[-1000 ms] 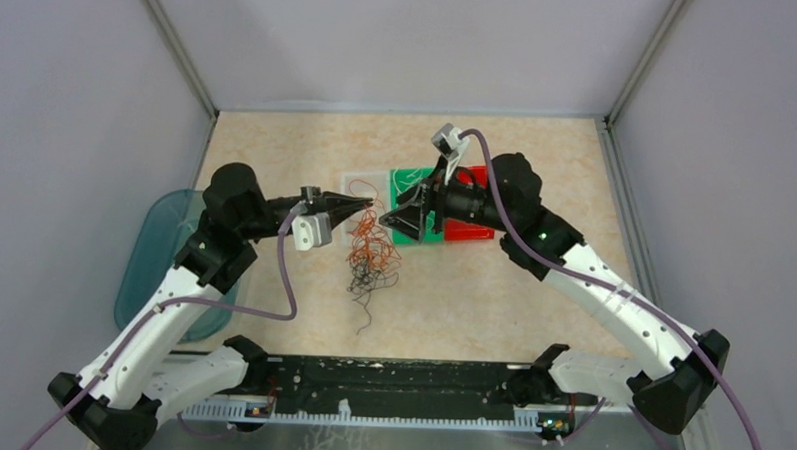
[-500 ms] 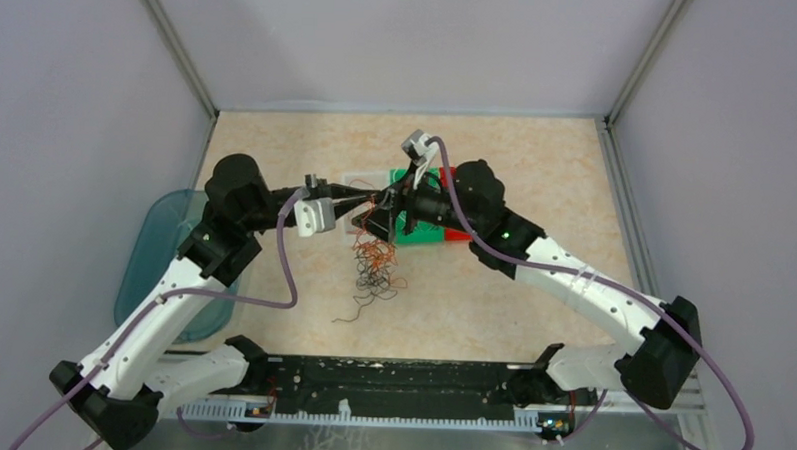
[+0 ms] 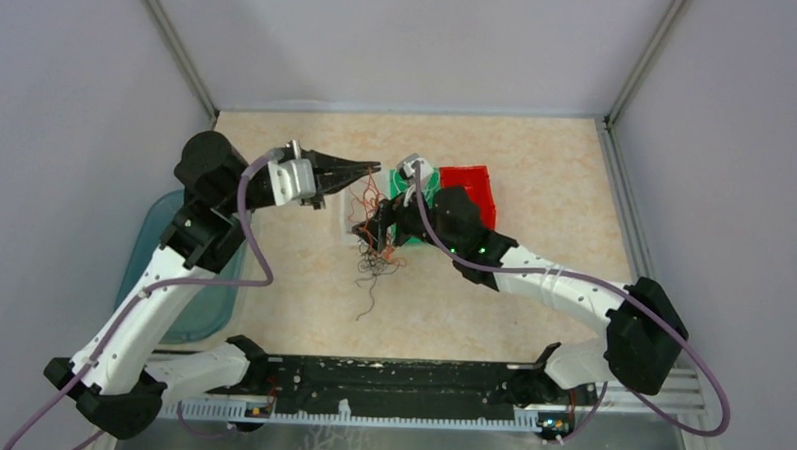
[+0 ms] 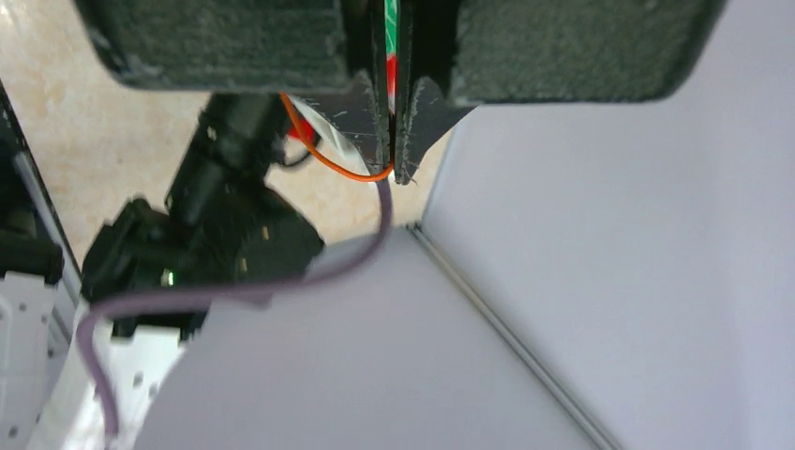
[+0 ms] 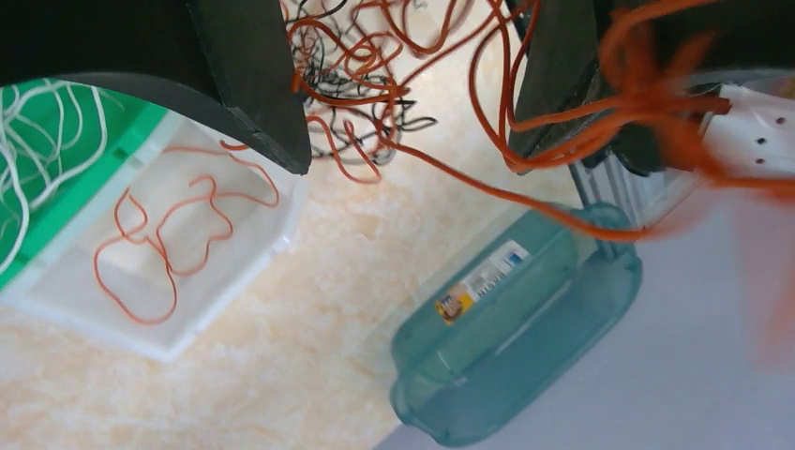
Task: Untangle the cables
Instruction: Untie the cable.
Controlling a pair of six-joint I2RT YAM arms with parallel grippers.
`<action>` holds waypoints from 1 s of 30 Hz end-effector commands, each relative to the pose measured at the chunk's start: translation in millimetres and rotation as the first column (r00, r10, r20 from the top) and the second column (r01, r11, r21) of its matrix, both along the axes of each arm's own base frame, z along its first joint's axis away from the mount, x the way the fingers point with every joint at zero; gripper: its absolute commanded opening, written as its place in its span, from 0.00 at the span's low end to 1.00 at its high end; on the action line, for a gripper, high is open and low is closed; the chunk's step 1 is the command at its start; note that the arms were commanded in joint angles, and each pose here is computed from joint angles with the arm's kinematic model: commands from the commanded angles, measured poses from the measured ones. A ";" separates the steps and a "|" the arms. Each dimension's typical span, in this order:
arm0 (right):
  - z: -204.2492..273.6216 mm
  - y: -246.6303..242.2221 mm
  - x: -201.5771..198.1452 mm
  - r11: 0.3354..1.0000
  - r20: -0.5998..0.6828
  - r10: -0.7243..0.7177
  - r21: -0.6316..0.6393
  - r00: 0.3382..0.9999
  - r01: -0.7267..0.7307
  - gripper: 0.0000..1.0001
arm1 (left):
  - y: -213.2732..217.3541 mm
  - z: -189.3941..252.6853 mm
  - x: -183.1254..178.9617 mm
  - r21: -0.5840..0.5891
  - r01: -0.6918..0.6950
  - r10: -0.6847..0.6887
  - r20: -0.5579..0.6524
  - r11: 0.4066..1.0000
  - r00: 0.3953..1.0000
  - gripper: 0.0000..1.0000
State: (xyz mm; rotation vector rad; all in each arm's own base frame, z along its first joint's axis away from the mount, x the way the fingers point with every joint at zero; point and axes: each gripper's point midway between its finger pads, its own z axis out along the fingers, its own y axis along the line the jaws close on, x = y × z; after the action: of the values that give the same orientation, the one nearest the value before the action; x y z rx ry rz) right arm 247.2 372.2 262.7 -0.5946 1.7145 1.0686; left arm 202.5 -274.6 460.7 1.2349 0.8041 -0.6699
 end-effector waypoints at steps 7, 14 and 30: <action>-54.7 -9.8 6.8 0.996 -0.064 -0.094 0.003 0.994 0.094 0.82 | 6.4 96.6 -30.7 -0.175 0.086 -0.081 0.032 0.981 0.996 0.01; -89.5 -21.9 -8.7 0.995 -0.147 -0.095 0.012 0.984 0.098 0.76 | 12.7 131.4 -35.6 -0.226 0.083 -0.061 0.104 0.971 0.993 0.00; -154.5 -55.3 -36.9 0.991 -0.251 -0.131 -0.060 0.959 0.120 0.69 | 39.8 217.5 -32.1 -0.409 0.007 0.179 0.413 0.913 0.893 0.00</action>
State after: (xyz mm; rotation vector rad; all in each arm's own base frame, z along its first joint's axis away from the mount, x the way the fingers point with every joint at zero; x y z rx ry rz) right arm 207.1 314.2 82.5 -0.4031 2.0812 1.0125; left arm 175.4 -254.6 630.4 1.0296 0.4738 -0.5933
